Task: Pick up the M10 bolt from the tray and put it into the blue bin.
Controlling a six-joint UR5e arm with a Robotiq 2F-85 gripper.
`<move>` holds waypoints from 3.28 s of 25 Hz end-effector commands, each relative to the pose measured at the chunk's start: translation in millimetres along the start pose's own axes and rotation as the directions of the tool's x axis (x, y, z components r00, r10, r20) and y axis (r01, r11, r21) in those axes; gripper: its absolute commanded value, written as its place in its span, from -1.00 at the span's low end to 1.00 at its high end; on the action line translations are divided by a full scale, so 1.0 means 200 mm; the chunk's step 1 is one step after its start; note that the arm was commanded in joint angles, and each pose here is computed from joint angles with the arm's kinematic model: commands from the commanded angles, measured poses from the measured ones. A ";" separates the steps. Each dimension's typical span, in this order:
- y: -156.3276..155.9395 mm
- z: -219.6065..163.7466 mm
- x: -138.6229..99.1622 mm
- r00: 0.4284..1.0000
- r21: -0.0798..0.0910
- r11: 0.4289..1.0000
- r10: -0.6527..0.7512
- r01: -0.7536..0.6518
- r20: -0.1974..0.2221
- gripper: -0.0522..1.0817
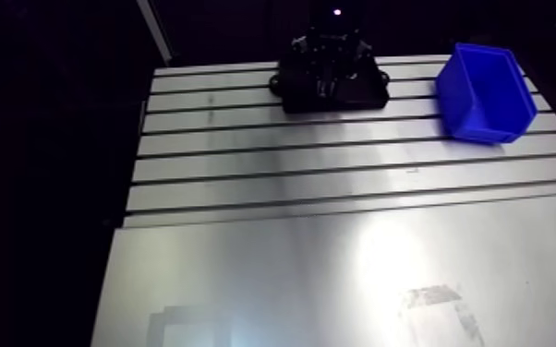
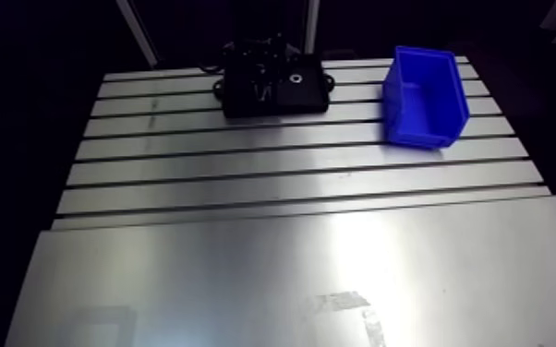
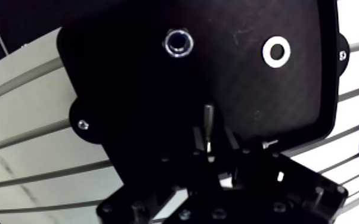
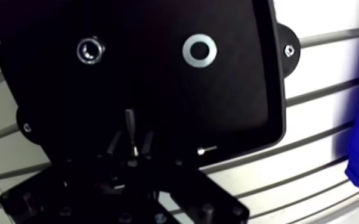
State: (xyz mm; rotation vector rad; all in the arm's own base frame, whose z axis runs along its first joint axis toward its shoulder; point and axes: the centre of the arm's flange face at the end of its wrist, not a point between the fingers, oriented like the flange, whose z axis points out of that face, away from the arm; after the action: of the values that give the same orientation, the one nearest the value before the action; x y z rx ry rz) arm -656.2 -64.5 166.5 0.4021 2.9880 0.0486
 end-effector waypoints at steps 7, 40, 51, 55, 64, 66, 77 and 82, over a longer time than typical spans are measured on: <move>0.00 0.01 0.00 1.000 0.003 1.000 -0.001 0.001 -0.008 0.47; 0.04 -0.37 -0.03 0.995 0.019 1.000 0.000 0.001 -0.097 0.93; 0.20 -0.72 -0.14 0.979 0.007 0.984 -0.175 0.177 -0.104 0.94; 0.26 -0.80 -0.20 0.950 -0.002 0.953 -0.301 0.302 -0.084 0.93; 0.61 -1.00 -0.26 0.811 -0.034 0.817 -0.576 0.576 -0.102 0.92; 0.68 -1.02 -0.27 0.752 -0.044 0.758 -0.651 0.650 -0.106 0.91; 1.01 -0.95 -0.28 0.398 -0.053 0.404 -0.912 0.913 -0.095 0.90; 1.13 -0.92 -0.26 0.196 -0.062 0.201 -0.978 0.978 -0.075 0.90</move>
State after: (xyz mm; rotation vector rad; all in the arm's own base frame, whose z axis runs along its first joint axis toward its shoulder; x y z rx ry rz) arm -575.3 114.2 371.3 -1.3710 2.8078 -0.0529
